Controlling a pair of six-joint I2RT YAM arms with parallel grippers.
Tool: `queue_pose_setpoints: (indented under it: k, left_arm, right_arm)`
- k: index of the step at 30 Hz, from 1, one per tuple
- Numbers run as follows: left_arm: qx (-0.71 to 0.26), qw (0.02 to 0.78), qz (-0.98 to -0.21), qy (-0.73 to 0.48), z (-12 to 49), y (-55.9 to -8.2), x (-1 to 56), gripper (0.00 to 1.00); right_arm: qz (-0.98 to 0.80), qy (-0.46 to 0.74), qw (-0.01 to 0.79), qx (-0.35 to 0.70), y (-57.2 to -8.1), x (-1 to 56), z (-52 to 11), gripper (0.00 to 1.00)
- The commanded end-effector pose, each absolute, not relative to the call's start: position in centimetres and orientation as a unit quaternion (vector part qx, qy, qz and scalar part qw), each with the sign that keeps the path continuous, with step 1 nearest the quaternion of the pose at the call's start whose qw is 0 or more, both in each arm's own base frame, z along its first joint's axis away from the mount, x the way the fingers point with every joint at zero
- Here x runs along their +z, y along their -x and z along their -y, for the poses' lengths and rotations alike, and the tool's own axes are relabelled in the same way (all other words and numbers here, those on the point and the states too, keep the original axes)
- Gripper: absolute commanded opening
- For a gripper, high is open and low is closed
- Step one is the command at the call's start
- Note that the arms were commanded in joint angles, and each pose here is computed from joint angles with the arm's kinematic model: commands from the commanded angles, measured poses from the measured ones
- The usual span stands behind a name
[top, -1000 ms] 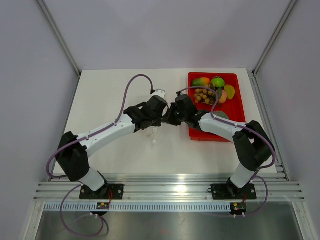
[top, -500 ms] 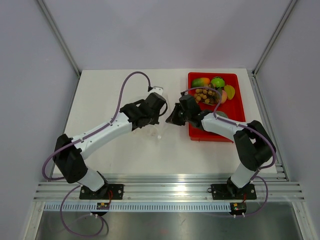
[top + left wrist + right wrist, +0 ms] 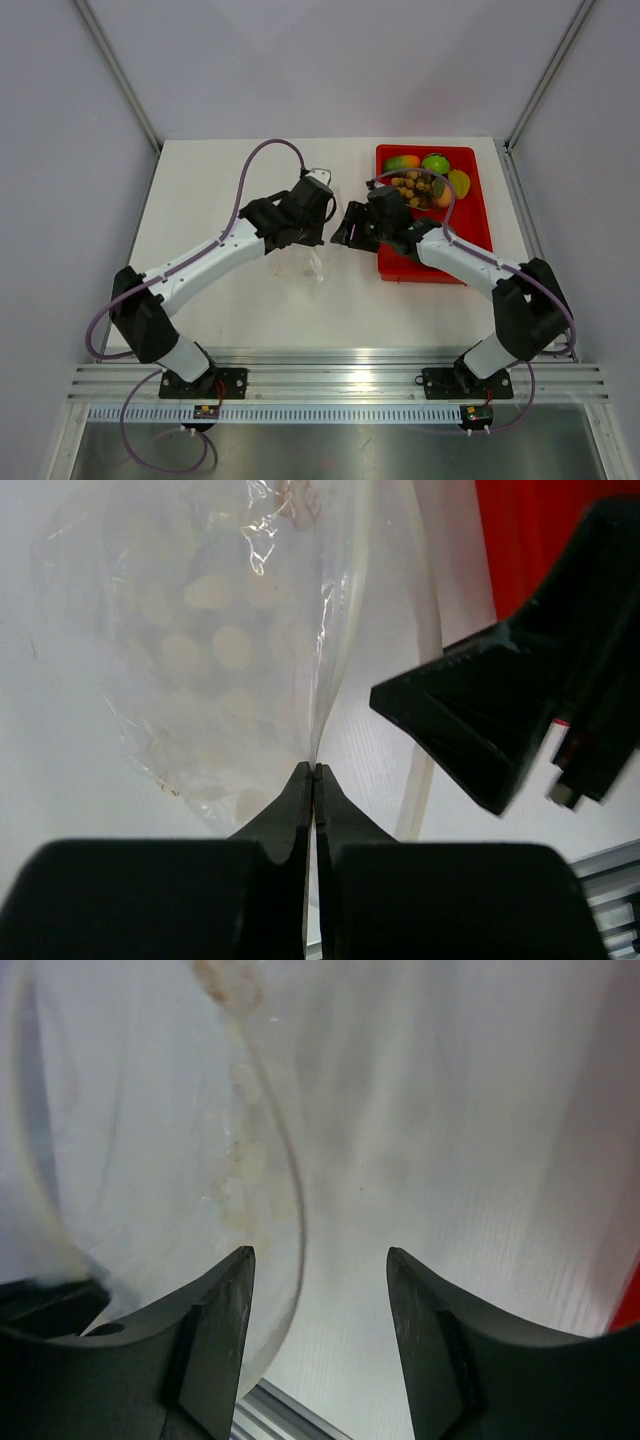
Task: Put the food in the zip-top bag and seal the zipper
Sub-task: Open the zipper of the food storage bag, then pick up the fake fruit from the bin.
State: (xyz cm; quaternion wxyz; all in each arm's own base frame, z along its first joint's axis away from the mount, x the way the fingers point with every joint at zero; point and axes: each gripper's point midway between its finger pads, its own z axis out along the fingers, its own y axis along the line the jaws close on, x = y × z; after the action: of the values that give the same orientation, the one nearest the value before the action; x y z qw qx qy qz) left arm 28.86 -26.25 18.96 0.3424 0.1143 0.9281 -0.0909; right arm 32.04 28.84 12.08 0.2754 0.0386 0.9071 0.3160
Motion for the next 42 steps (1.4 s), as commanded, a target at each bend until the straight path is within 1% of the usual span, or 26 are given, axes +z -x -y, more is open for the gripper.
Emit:
queue_pose_setpoints:
  k: [1, 6, 8, 12, 14, 17, 18, 20, 22, 23, 24, 26, 30, 34, 36, 38, 42]
  left_arm:
    - [-0.109, 0.349, -0.923, -0.117, 27.6, -29.8, 20.2, 0.00]
    - [-0.108, 0.342, -0.924, -0.133, 28.2, -30.1, 19.8, 0.00]
    - [-0.112, 0.336, -0.925, -0.139, 28.5, -30.1, 19.6, 0.00]
    - [-0.117, 0.328, -0.926, -0.148, 29.0, -30.0, 19.4, 0.00]
    - [-0.118, 0.329, -0.925, -0.150, 29.0, -30.0, 19.5, 0.00]
    - [-0.119, 0.332, -0.924, -0.149, 29.0, -30.0, 19.7, 0.00]
    - [-0.121, 0.334, -0.923, -0.148, 29.0, -30.0, 19.9, 0.00]
    - [-0.121, 0.334, -0.923, -0.147, 28.9, -30.0, 19.8, 0.00]
    - [-0.121, 0.333, -0.923, -0.148, 28.9, -29.9, 19.8, 0.00]
    - [-0.122, 0.333, -0.923, -0.148, 28.9, -29.9, 19.8, 0.00]
    - [-0.124, 0.332, -0.923, -0.148, 29.0, -29.9, 19.8, 0.00]
    - [-0.125, 0.332, -0.923, -0.148, 29.0, -29.9, 19.8, 0.00]
    - [-0.129, 0.337, -0.921, -0.147, 29.1, -29.9, 20.1, 0.00]
    - [-0.132, 0.333, -0.921, -0.150, 29.4, -29.9, 19.8, 0.00]
    - [-0.139, 0.333, -0.921, -0.150, 29.6, -29.9, 19.9, 0.00]
    - [-0.140, 0.334, -0.920, -0.152, 29.6, -29.8, 20.1, 0.00]
    - [-0.139, 0.336, -0.919, -0.155, 29.3, -29.7, 20.4, 0.00]
  right_arm:
    - [-0.891, -0.019, 0.319, 0.323, -31.4, 16.6, -27.6, 0.63]
    - [-0.883, -0.016, 0.369, 0.290, -30.9, 19.7, -24.8, 0.66]
    - [-0.880, -0.028, 0.392, 0.268, -31.7, 20.5, -22.9, 0.67]
    - [-0.870, -0.075, 0.440, 0.209, -33.6, 21.8, -16.9, 0.70]
    - [-0.868, -0.110, 0.450, 0.181, -34.9, 21.7, -13.1, 0.70]
    - [-0.863, -0.136, 0.460, 0.161, -36.3, 21.7, -9.8, 0.70]
    - [-0.861, -0.160, 0.459, 0.147, -37.1, 21.3, -7.5, 0.70]
    - [-0.860, -0.178, 0.457, 0.140, -38.3, 20.9, -5.7, 0.71]
    - [-0.867, -0.201, 0.434, 0.140, -39.6, 19.2, -3.7, 0.71]
    - [-0.868, -0.205, 0.432, 0.137, -40.1, 19.4, -3.3, 0.71]
    - [-0.877, -0.210, 0.415, 0.120, -40.6, 17.9, -2.9, 0.72]
    - [-0.884, -0.215, 0.401, 0.104, -40.8, 17.0, -2.4, 0.73]
    - [-0.888, -0.221, 0.388, 0.106, -40.7, 15.4, -2.5, 0.75]
    - [-0.892, -0.227, 0.376, 0.102, -41.8, 14.6, -2.5, 0.76]
    - [-0.887, -0.254, 0.380, 0.066, -43.1, 14.2, 0.0, 0.74]
    - [-0.879, -0.271, 0.389, 0.058, -44.6, 14.3, 1.4, 0.69]
    - [-0.876, -0.286, 0.385, 0.051, -47.3, 14.1, 3.1, 0.67]
